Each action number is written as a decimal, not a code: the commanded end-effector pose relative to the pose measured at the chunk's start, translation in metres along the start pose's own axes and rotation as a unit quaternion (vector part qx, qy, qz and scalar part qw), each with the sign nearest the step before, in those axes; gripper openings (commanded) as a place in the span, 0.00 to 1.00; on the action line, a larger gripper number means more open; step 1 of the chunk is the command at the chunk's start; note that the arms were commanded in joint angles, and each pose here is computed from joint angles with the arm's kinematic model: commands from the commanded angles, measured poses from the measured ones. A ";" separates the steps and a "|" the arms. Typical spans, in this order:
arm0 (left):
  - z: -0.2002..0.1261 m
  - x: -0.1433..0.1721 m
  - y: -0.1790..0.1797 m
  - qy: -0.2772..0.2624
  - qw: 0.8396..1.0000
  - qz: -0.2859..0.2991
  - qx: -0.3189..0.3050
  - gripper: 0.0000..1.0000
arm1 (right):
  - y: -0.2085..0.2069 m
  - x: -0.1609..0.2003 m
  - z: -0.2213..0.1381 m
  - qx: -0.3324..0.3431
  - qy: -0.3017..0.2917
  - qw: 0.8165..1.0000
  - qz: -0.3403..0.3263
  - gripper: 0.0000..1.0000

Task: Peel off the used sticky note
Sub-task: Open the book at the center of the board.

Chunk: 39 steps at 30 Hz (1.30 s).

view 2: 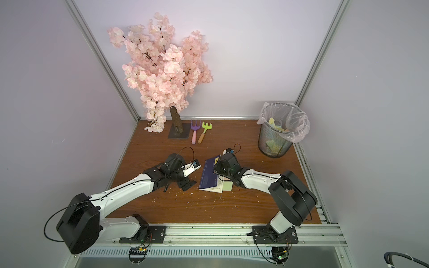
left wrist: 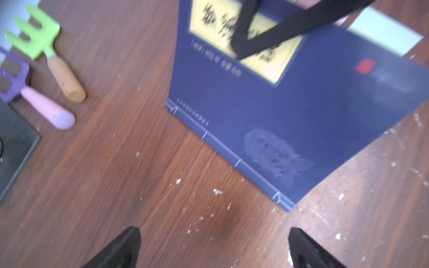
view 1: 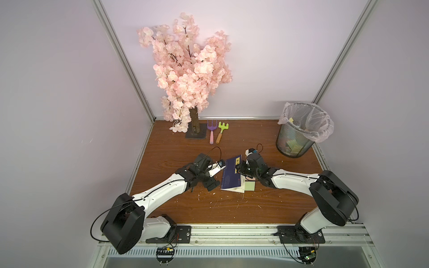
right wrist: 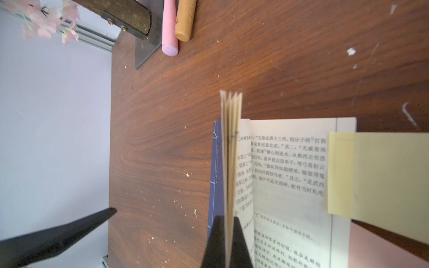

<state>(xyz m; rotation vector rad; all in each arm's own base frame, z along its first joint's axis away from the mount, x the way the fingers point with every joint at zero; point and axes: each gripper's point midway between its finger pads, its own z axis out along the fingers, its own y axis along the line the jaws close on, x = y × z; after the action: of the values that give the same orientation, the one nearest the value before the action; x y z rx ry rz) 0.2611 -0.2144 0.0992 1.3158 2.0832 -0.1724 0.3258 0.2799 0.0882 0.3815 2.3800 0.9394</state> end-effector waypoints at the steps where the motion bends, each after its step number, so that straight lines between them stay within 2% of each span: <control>1: 0.001 -0.026 -0.006 -0.033 0.999 0.028 -0.012 0.99 | 0.013 -0.012 0.001 -0.029 -0.022 0.999 0.034 0.00; 11: 0.014 -0.043 -0.037 -0.080 0.994 0.067 -0.012 1.00 | 0.007 -0.008 0.008 -0.036 -0.014 0.996 0.078 0.00; 18: 0.024 -0.045 -0.062 -0.090 0.990 0.105 -0.005 1.00 | 0.005 -0.007 0.012 -0.051 -0.009 0.993 0.102 0.00; 30: 0.045 -0.057 -0.071 -0.097 0.986 0.131 -0.039 0.99 | 0.004 -0.007 0.013 -0.061 -0.006 0.991 0.117 0.00; 39: 0.053 -0.064 -0.063 -0.101 0.982 0.128 -0.098 0.99 | 0.004 -0.006 0.011 -0.071 -0.006 0.990 0.125 0.00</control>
<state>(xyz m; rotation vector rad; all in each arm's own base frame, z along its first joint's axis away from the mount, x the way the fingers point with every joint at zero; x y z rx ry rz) 0.2406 -0.3133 0.0719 1.4368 1.7281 -0.0380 0.3359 0.2828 0.0813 0.6284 2.2984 1.1536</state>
